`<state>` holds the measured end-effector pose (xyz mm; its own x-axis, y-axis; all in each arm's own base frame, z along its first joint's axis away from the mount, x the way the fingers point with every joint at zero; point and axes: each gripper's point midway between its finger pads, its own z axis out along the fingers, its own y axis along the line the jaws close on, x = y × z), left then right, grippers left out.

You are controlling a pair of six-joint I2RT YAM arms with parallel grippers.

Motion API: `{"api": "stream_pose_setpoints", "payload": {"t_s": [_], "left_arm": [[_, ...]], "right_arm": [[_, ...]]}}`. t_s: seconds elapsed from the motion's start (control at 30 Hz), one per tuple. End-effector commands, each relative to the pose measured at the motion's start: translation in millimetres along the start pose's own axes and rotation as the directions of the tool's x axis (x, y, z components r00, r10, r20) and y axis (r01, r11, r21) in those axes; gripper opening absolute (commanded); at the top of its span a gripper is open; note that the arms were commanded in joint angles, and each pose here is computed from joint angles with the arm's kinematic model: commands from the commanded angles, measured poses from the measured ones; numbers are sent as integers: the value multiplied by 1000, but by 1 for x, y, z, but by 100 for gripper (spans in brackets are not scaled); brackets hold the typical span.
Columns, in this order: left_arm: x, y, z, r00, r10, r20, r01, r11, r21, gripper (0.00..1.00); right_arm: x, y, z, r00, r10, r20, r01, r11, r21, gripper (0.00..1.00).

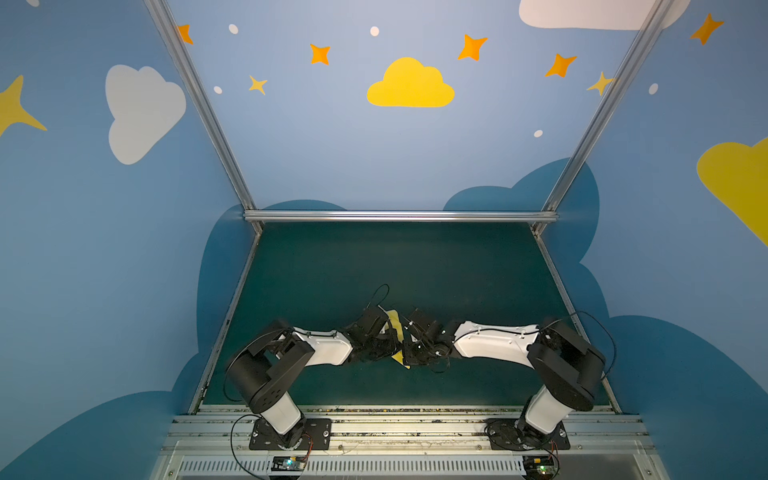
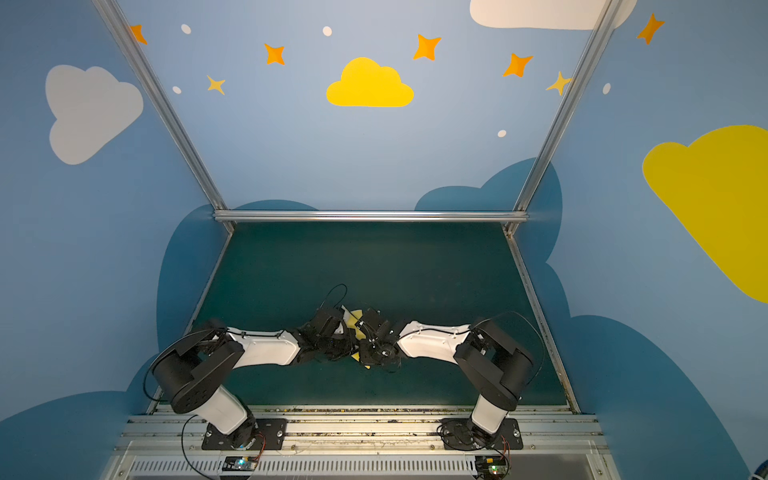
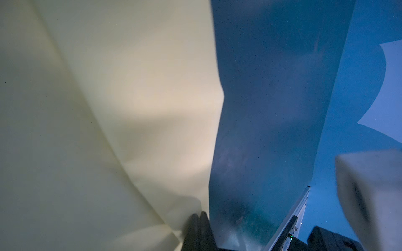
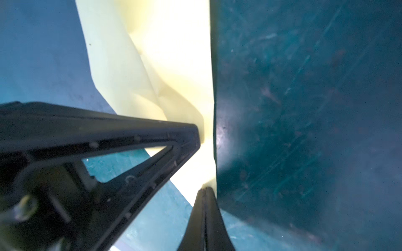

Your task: Fold a paper plane with a square sheet of paper (fold left side to right side)

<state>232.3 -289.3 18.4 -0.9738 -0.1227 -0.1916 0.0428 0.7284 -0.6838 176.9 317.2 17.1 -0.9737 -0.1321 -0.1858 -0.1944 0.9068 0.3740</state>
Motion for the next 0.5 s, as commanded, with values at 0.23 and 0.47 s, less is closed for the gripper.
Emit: {"api": "stream_pose_setpoints", "payload": {"t_s": [0.23,0.47], "left_arm": [[-18,46,-9,998,-62,24,65,988,-138,3],[-39,70,-12,992,-116,54,124,980,-157,4]], "right_arm": [[33,-43,18,997,26,-72,-18,993,117,0],[34,-41,21,997,17,-81,-7,993,117,0]]}}
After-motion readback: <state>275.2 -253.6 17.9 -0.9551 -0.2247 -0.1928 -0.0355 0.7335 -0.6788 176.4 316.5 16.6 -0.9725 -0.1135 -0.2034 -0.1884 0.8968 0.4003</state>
